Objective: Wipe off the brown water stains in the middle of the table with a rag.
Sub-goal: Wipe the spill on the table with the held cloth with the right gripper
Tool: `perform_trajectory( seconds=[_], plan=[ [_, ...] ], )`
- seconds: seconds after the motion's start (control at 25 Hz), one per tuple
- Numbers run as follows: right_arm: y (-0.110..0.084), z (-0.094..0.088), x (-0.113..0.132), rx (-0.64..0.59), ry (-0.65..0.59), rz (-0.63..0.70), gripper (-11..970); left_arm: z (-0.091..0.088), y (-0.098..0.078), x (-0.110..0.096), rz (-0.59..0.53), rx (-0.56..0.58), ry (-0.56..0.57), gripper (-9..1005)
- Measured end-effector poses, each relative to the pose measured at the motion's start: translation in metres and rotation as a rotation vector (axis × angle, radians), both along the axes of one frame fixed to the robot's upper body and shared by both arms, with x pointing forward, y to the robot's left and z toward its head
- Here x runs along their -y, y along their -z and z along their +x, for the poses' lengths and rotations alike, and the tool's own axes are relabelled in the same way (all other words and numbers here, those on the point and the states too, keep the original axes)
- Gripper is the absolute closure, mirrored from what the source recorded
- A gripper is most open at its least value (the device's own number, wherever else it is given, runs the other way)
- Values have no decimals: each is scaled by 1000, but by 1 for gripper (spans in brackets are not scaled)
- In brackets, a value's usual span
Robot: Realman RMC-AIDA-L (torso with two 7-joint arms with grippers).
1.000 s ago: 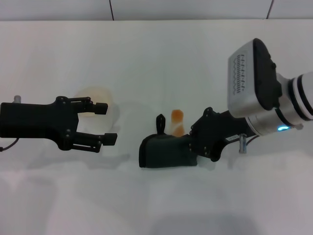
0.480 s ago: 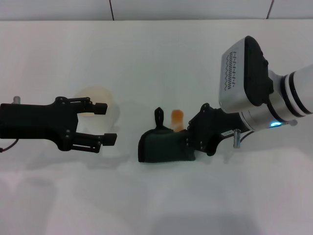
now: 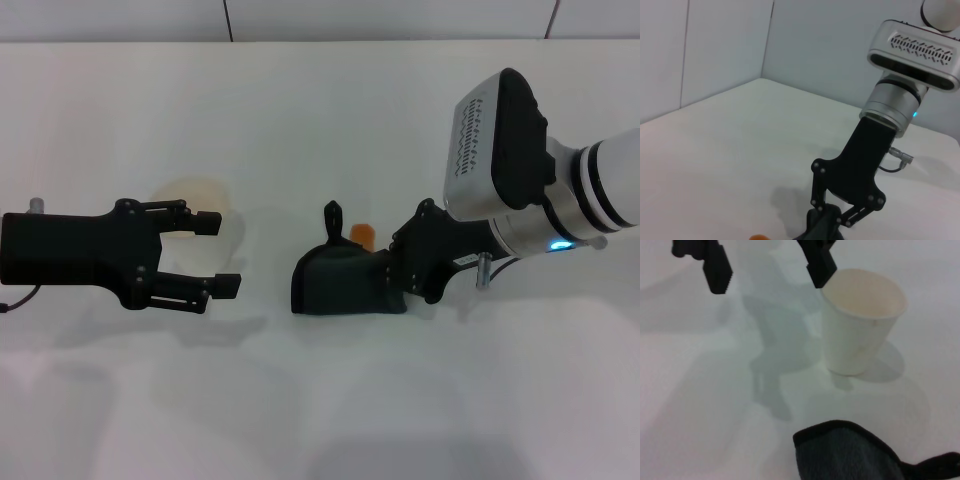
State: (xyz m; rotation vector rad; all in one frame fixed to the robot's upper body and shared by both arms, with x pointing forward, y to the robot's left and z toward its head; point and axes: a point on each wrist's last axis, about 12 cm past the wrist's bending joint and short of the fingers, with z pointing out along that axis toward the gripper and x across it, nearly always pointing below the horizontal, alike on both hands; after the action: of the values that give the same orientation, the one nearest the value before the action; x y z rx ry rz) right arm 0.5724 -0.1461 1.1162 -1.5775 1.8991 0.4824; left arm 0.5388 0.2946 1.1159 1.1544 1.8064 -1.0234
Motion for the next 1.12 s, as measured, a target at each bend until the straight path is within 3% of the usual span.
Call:
perform_trajectory(
  seconds=[1.12],
  plan=[
    [11, 28, 9, 114, 172, -16, 863, 3, -3, 0, 1, 4, -1, 105]
  ],
)
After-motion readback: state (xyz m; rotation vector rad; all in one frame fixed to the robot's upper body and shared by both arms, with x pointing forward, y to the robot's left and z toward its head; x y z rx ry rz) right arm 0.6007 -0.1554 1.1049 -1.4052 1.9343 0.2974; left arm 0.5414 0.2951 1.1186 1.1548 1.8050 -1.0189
